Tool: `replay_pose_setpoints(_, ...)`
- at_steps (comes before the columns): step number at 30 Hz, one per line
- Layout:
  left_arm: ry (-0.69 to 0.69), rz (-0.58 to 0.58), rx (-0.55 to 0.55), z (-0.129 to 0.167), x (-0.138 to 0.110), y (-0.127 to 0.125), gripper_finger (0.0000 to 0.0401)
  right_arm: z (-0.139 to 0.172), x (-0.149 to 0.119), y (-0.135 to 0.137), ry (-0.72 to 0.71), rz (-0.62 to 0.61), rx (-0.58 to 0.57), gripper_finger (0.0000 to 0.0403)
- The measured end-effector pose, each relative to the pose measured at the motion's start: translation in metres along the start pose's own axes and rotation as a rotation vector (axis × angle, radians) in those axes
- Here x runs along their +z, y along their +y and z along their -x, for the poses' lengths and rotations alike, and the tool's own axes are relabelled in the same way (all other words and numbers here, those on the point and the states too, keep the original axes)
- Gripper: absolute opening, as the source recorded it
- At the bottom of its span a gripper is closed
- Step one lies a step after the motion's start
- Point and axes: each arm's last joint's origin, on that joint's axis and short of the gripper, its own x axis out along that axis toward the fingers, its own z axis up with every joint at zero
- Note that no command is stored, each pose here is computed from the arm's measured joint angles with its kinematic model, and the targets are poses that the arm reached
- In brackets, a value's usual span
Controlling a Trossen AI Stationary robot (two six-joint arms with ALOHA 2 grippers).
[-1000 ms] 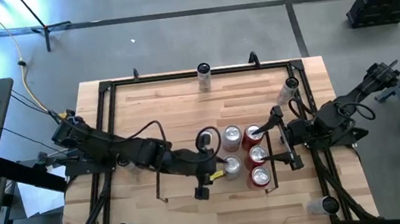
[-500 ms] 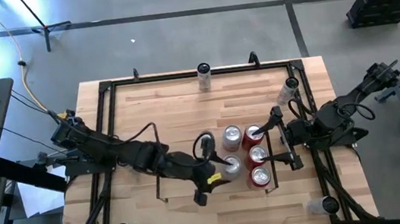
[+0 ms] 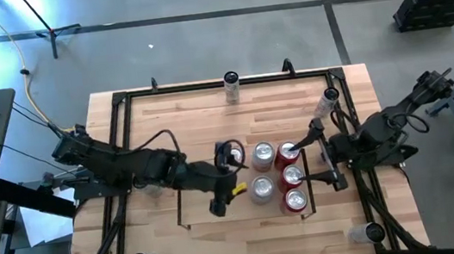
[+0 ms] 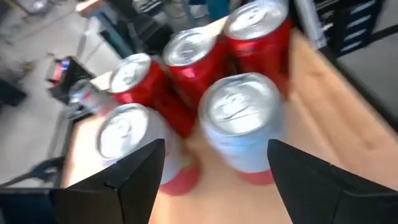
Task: Place canned beverage on shelf
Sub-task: Put the right pink-white soda can on the shelf aligned with the other pink-white soda cans
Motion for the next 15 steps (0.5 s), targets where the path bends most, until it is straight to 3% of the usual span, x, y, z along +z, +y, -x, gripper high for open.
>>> replay_pose_setpoints(6, 0.007, 0.049, -0.027, -0.007, -0.002, -0.005, 0.0275, -0.011, 0.000, 0.011, 0.030, 0.059, 0.174, 0.0341)
replay_pose_setpoints(15, 0.042, 0.088, -0.007, -0.012, -0.005, -0.016, 0.0275, -0.061, 0.043, 0.026, 0.368, 0.187, 0.116, 0.0341)
